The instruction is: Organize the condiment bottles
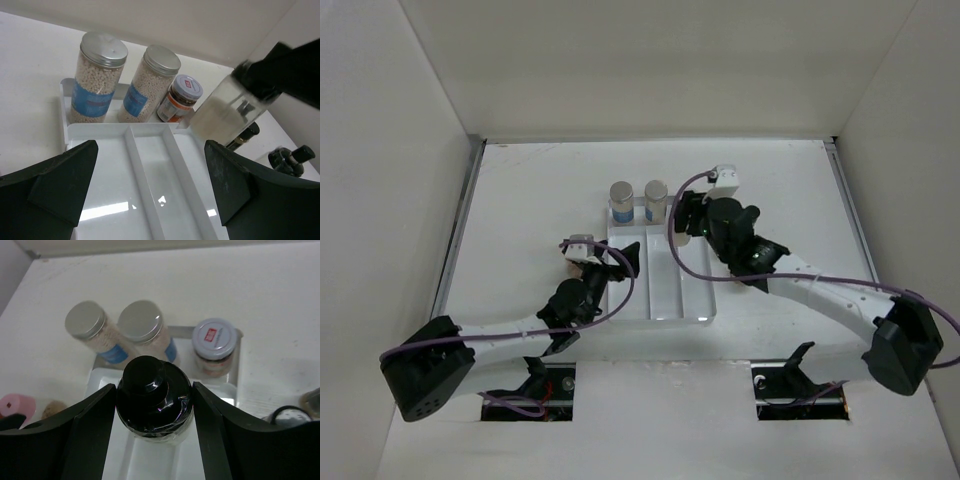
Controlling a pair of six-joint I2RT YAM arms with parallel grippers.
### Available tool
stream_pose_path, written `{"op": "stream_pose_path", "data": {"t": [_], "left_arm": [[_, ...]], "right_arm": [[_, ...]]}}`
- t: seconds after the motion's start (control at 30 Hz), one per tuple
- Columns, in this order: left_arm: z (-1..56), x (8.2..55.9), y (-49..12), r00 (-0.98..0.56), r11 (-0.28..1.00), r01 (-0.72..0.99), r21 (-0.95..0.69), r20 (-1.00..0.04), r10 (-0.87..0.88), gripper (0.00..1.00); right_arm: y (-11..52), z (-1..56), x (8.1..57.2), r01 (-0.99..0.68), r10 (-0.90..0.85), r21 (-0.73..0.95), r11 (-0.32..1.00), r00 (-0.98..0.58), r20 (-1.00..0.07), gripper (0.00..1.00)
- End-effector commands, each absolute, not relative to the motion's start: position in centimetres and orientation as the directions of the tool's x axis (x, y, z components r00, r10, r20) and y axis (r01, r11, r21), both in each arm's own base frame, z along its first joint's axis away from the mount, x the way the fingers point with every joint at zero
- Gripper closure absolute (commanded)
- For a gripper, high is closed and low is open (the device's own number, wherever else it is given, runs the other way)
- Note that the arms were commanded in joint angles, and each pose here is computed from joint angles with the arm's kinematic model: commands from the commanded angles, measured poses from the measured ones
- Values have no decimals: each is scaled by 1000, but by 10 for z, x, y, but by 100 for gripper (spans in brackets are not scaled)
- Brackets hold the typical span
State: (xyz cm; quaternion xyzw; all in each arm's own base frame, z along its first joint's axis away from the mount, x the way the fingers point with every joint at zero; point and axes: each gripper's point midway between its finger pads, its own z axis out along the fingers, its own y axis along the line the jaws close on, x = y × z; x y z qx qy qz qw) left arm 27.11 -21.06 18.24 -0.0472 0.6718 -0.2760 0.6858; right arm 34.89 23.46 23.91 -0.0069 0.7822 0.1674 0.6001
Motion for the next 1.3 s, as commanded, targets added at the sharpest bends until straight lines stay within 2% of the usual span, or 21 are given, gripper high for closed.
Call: {"op": "stream_pose_path", "data": {"t": [0.0,0.43,0.47,0.6,0.67,0.83,1.0,1.13,1.27], "left_arm": [[198,271,-197,-2,822,295,-487,-860,-509,12],[198,271,-192,3,822,290,-490,-858,-513,12],[197,271,-193,1,821,291,-491,-858,-513,12],[197,270,-193,-1,821,293,-491,-858,-513,12],[196,271,-194,-4,820,293,-491,-859,-512,12],[196,269,-198,-11,819,301,-489,-860,-510,12],[196,268,-200,-15,814,309,-491,-859,-512,12],[196,267,-203,-19,813,314,-490,-859,-511,12],[196,267,-204,-20,813,315,-490,-859,-511,12]], "right_arm": [[271,273,350,-279,297,351,894,-217,-930,47],[311,191,382,-244,181,254,936,-285,-941,45],[312,187,383,-240,175,247,939,-285,-942,41],[305,193,376,-225,176,240,944,-271,-946,11],[297,208,370,-226,194,253,941,-255,-947,6],[245,245,340,-172,257,288,942,-181,-949,0],[136,234,306,120,250,236,964,-128,-960,0],[79,194,278,300,215,141,943,-231,-949,0],[72,152,265,315,217,94,945,-381,-899,0]]}}
